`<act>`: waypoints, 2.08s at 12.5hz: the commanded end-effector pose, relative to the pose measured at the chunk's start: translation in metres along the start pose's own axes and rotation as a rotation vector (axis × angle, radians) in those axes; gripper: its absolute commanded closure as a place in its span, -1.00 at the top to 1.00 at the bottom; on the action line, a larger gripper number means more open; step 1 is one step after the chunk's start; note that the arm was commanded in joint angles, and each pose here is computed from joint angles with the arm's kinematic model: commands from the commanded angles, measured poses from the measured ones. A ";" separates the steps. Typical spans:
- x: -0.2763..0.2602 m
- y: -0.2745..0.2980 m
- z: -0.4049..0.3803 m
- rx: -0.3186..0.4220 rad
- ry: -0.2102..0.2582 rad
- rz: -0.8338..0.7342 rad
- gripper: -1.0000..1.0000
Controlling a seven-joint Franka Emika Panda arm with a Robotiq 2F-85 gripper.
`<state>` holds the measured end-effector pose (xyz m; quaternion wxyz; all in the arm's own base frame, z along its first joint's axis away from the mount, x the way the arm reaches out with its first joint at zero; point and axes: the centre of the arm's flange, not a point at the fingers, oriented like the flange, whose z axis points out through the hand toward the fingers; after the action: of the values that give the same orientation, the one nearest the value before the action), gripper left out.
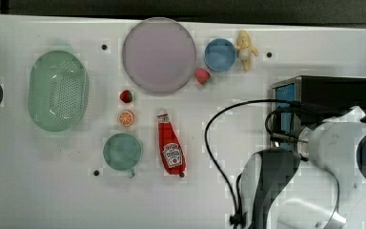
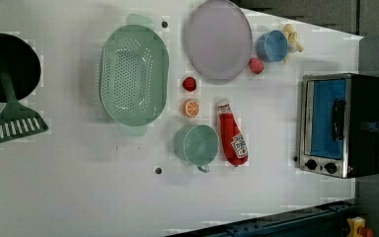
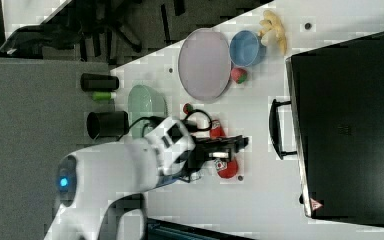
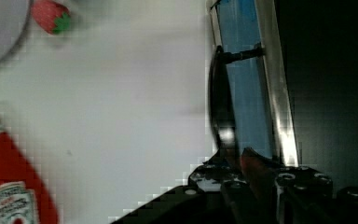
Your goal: Flap open oven.
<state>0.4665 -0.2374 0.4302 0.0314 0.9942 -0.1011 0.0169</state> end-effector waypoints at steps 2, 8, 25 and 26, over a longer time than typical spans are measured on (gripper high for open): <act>0.004 0.025 0.028 -0.029 0.000 -0.109 -0.65; 0.015 0.026 0.078 -0.063 -0.037 -0.111 -0.65; 0.020 -0.114 0.153 -0.288 -0.122 -0.189 -0.65; 0.018 -0.124 0.159 -0.324 -0.120 -0.182 -0.65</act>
<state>0.5083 -0.1744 0.2848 0.1901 0.9792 0.0212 -0.0677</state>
